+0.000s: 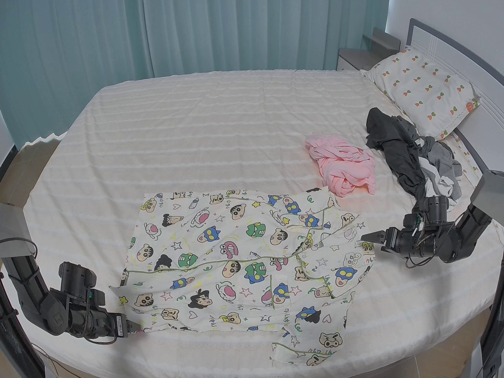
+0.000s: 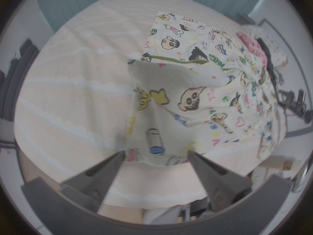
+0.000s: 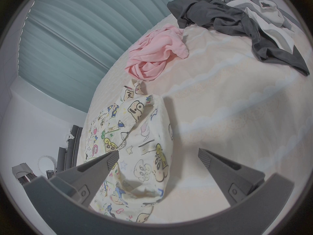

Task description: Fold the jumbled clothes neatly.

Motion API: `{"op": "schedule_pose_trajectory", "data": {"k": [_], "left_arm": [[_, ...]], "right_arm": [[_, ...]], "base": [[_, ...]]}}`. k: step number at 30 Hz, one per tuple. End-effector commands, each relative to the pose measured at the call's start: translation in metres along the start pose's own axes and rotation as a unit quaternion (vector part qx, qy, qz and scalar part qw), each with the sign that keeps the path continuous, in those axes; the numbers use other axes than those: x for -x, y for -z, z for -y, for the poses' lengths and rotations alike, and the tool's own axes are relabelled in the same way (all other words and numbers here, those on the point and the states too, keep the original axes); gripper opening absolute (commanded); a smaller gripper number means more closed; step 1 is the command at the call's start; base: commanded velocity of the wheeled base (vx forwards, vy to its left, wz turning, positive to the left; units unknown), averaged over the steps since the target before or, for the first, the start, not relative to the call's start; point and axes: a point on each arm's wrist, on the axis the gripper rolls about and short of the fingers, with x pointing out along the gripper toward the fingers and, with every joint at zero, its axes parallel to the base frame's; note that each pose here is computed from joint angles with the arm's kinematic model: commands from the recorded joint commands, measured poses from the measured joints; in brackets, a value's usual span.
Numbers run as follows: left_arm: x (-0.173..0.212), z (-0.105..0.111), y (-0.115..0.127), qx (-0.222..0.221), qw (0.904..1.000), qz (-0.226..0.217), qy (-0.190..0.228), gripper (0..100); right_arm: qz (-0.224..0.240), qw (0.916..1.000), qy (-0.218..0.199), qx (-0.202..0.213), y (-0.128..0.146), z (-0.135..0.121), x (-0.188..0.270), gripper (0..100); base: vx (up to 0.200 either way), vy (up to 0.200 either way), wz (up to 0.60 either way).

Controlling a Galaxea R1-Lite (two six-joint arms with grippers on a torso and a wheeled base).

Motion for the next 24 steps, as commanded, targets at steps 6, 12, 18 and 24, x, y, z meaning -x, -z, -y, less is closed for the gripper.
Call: {"op": "schedule_pose_trajectory", "data": {"k": [6,12,18,24], "left_arm": [[0.019,0.01,-0.003,0.13,0.9817,0.003,0.14,100],[0.042,0.014,-0.003,0.197,0.9484,-0.008,0.248,100],[0.06,0.012,-0.002,0.2,0.9334,0.008,0.298,100],[0.059,0.012,0.001,0.209,0.9316,-0.002,0.298,100]], "right_arm": [[-0.017,0.9989,-0.023,0.038,0.009,-0.007,0.015,100],[0.02,0.9992,-0.01,0.033,-0.004,-0.008,-0.004,100],[0.047,0.9985,0.005,0.026,-0.016,-0.028,-0.019,100],[0.033,0.9989,0.013,0.032,-0.01,-0.04,-0.02,100]], "base": [[0.0,0.0,0.0],[0.0,0.0,0.0],[0.0,0.0,0.0],[0.0,0.0,0.0]]}}
